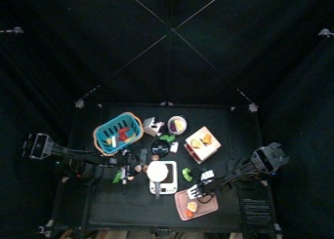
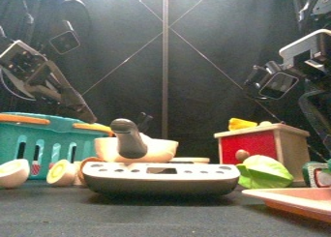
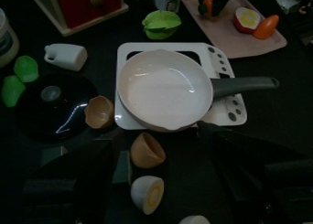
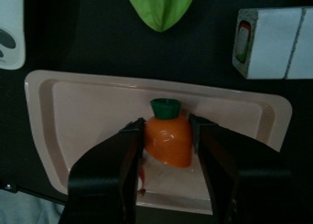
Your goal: Place carrot top in pan
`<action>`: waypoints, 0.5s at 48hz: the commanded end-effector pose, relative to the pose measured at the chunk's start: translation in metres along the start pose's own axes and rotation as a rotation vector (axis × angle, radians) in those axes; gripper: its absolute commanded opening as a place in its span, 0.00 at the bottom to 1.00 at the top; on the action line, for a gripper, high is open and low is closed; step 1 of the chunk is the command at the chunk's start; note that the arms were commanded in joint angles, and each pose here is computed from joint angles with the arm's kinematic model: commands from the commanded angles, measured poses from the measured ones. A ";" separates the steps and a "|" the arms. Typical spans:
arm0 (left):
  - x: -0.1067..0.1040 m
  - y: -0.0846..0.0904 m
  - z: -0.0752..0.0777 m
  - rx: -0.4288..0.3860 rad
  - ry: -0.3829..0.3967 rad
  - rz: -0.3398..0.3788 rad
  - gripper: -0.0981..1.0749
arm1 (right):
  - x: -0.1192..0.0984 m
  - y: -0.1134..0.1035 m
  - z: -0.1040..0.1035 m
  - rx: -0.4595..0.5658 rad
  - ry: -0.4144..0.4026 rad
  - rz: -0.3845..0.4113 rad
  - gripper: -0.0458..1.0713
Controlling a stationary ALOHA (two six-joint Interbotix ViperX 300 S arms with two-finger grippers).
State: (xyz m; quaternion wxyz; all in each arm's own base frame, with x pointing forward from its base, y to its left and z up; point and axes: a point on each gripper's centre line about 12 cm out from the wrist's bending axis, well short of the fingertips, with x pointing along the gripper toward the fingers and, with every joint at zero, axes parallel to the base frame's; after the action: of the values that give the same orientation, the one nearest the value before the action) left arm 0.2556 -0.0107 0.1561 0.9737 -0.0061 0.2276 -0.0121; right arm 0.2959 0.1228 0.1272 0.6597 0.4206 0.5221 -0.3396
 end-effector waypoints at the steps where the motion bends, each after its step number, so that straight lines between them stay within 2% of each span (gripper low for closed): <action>1: 0.001 -0.001 0.004 0.001 -0.014 -0.002 0.92 | -0.020 0.016 0.008 -0.036 -0.042 0.086 0.61; 7: 0.001 -0.001 0.004 0.001 -0.014 -0.002 0.92 | -0.032 0.031 0.023 -0.111 -0.132 0.159 0.61; 19: 0.001 -0.001 0.005 0.003 -0.015 -0.002 0.92 | -0.054 0.074 0.079 -0.256 -0.348 0.386 0.61; 24: 0.001 -0.001 0.004 0.003 -0.014 -0.002 0.92 | -0.057 0.087 0.097 -0.320 -0.401 0.477 0.61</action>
State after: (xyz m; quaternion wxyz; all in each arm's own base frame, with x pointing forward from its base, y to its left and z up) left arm 0.2555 -0.0111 0.1559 0.9735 -0.0051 0.2284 -0.0131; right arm 0.3825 0.0782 0.1873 0.8386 0.3511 0.3596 -0.2103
